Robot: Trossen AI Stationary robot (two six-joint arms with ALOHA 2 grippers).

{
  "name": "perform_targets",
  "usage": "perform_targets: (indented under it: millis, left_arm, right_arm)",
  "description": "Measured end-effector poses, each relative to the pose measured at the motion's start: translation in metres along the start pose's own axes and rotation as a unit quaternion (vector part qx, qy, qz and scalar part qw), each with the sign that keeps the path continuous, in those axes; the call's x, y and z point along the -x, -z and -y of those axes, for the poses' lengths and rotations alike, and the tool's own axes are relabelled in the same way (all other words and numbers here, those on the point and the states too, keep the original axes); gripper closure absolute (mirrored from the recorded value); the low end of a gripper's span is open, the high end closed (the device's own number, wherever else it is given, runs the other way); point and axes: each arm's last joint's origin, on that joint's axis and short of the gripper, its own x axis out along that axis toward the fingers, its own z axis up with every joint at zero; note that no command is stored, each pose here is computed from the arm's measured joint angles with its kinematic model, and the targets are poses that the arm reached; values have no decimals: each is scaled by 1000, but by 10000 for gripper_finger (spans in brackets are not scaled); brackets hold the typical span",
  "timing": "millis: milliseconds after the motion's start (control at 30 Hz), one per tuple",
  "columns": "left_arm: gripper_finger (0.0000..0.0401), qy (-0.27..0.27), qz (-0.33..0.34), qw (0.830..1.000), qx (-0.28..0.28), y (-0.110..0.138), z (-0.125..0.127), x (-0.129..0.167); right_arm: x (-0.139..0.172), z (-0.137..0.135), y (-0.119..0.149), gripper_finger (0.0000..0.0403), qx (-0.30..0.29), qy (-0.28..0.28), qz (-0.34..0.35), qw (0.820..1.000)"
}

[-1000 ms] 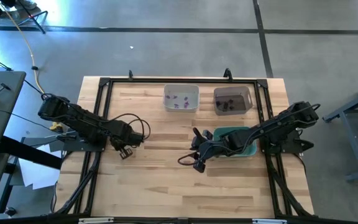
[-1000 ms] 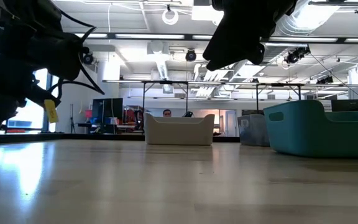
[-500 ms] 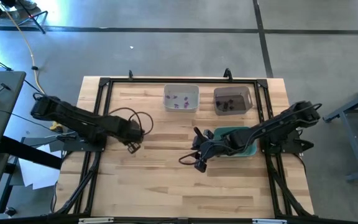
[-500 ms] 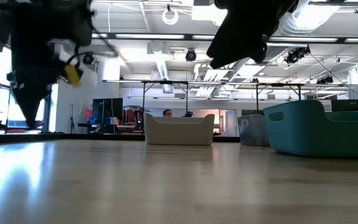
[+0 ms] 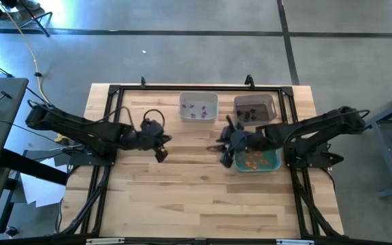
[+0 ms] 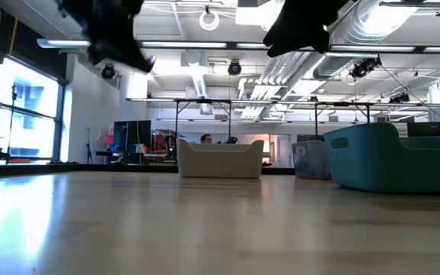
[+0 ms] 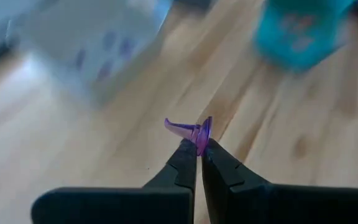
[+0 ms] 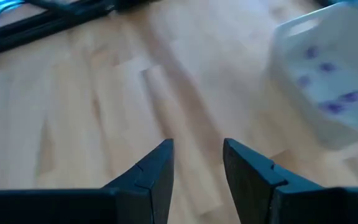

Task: Sort Halloween decoration
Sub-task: Put the purple witch hat toy into the white bin

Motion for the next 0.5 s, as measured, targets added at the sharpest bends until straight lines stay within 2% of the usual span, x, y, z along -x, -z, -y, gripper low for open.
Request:
perform_targets:
  millis: [133,233,400,500]
  left_arm:
    - [400,57,113,991,-42,-24,13,6]
    - [401,76,176,978,-76,-36,19,9]
    - [401,83,230,964,-107,-46,23,14]
    - [401,70,239,961,-117,-47,22,14]
  right_arm:
    - [3,20,-11,270,11,30,13,999]
    - [-1,35,-16,270,19,53,14,998]
    - [-7,54,-23,270,26,83,14,996]
    - [-8,56,-28,270,48,84,33,995]
